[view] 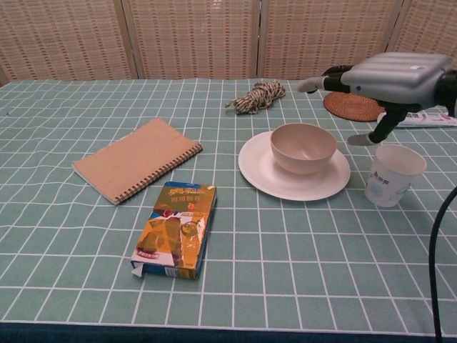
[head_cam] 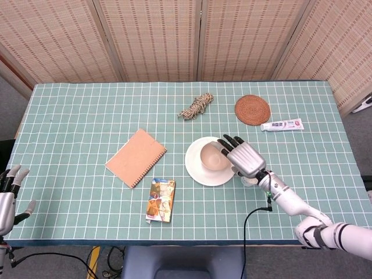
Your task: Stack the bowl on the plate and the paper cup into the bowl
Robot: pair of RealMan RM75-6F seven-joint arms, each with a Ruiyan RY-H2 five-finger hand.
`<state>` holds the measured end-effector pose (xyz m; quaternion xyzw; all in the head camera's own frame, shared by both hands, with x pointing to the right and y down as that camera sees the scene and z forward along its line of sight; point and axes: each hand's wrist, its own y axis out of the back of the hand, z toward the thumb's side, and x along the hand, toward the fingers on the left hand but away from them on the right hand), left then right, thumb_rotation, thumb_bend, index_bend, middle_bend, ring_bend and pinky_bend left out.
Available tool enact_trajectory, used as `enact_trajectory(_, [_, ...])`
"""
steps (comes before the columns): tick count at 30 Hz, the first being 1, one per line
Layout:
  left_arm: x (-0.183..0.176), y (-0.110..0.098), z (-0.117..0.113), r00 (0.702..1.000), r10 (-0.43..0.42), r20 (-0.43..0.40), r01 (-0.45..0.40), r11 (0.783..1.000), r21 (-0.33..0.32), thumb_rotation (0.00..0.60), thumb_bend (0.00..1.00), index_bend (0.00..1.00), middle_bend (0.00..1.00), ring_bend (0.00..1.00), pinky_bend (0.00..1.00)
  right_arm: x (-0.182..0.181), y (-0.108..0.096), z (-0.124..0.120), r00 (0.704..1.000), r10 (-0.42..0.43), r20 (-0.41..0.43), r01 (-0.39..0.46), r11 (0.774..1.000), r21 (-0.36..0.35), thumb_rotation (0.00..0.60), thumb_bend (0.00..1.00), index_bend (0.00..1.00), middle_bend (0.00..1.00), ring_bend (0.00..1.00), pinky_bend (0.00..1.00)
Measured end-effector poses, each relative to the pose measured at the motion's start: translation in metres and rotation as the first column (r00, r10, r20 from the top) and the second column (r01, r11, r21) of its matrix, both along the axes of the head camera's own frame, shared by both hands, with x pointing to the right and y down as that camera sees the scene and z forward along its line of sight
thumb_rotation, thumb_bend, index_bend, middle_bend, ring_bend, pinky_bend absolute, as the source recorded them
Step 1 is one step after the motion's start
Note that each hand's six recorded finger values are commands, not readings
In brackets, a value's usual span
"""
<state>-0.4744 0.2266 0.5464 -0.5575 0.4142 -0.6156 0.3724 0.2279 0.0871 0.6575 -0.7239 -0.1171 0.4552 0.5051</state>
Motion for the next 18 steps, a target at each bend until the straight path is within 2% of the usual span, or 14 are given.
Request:
enact_trajectory(9, [0.004,-0.003,0.002,1.000,0.013,-0.006,-0.013,1.000,-0.003,0.600,0.29,0.14,0.02,0.09,0.03,0.041,0.022,-0.023,0.998,0.059,-0.016,-0.059,0.998,-0.023,0.600,0.26,0.00,0.12,0.04,0.21])
enact_trajectory(18, [0.006,-0.003,0.000,1.000,0.019,-0.002,-0.019,1.000,-0.003,0.600,0.29,0.14,0.02,0.09,0.03,0.062,0.041,-0.011,0.995,0.081,-0.064,-0.087,0.993,-0.082,0.600,0.26,0.00,0.13,0.04,0.22])
